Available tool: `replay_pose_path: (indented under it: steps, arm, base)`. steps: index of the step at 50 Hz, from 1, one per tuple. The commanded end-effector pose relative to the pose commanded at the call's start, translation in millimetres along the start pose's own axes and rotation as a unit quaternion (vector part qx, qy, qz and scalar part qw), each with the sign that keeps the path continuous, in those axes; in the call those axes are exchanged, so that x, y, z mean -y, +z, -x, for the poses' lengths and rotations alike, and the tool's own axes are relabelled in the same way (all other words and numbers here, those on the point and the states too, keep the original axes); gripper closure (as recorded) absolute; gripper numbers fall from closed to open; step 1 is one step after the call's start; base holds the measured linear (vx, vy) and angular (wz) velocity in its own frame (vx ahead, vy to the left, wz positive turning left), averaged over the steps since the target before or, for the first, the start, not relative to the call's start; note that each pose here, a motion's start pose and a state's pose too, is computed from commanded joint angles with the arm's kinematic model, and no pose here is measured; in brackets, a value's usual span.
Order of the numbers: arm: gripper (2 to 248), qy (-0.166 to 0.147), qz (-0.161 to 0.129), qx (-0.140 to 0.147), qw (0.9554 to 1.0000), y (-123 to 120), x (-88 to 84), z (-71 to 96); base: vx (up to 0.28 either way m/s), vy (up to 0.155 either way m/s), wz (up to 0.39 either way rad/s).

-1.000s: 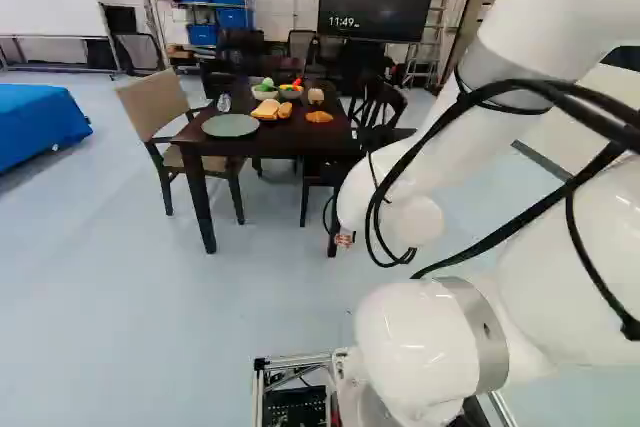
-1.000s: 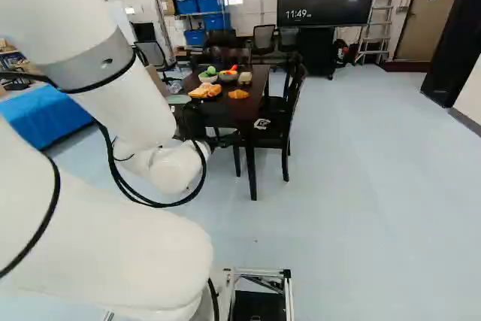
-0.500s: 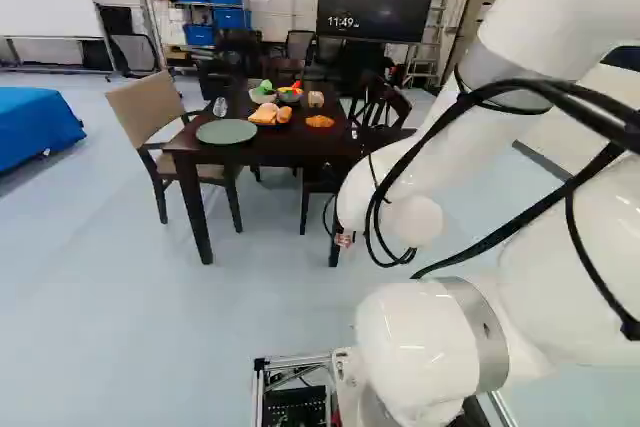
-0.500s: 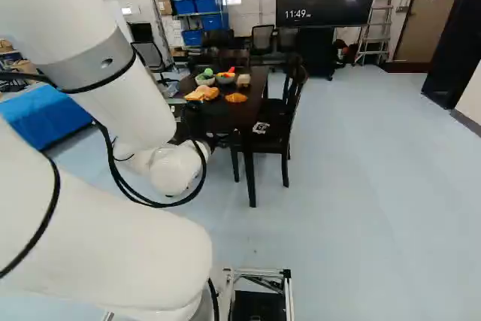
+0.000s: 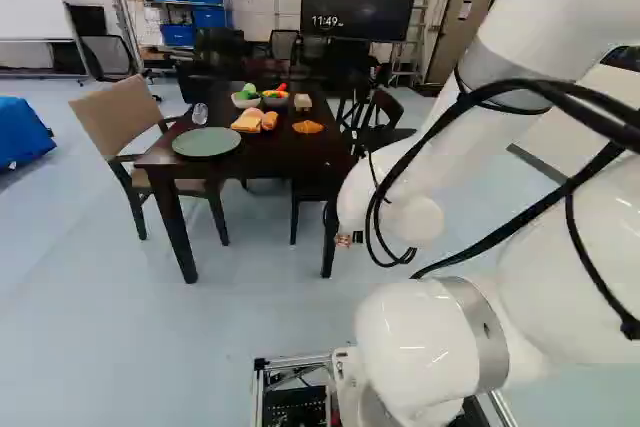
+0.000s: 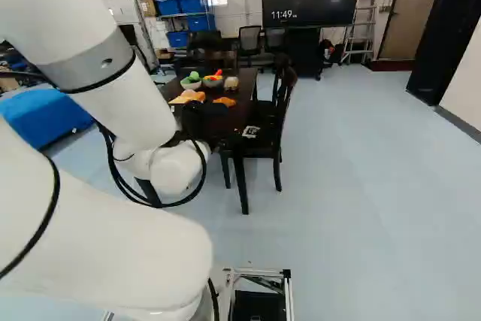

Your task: Move the croissant to the empty plate

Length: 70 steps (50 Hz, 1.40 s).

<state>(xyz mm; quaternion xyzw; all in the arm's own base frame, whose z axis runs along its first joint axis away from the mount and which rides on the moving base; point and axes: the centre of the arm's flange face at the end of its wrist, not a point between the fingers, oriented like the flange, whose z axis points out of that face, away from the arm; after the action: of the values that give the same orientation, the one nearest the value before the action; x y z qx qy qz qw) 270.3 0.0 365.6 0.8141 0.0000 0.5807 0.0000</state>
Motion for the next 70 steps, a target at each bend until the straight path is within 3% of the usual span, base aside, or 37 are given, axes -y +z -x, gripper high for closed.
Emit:
replay_pose_path:
  steps: [32,70]
  arm:
    - [3,0.0,0.0,0.0,1.0,0.0,0.0,0.0]
    - [3,0.0,0.0,0.0,1.0,0.0,0.0,0.0]
  base:
    - [0.113,0.022,-0.019]
    - [0.016,0.012,-0.005]
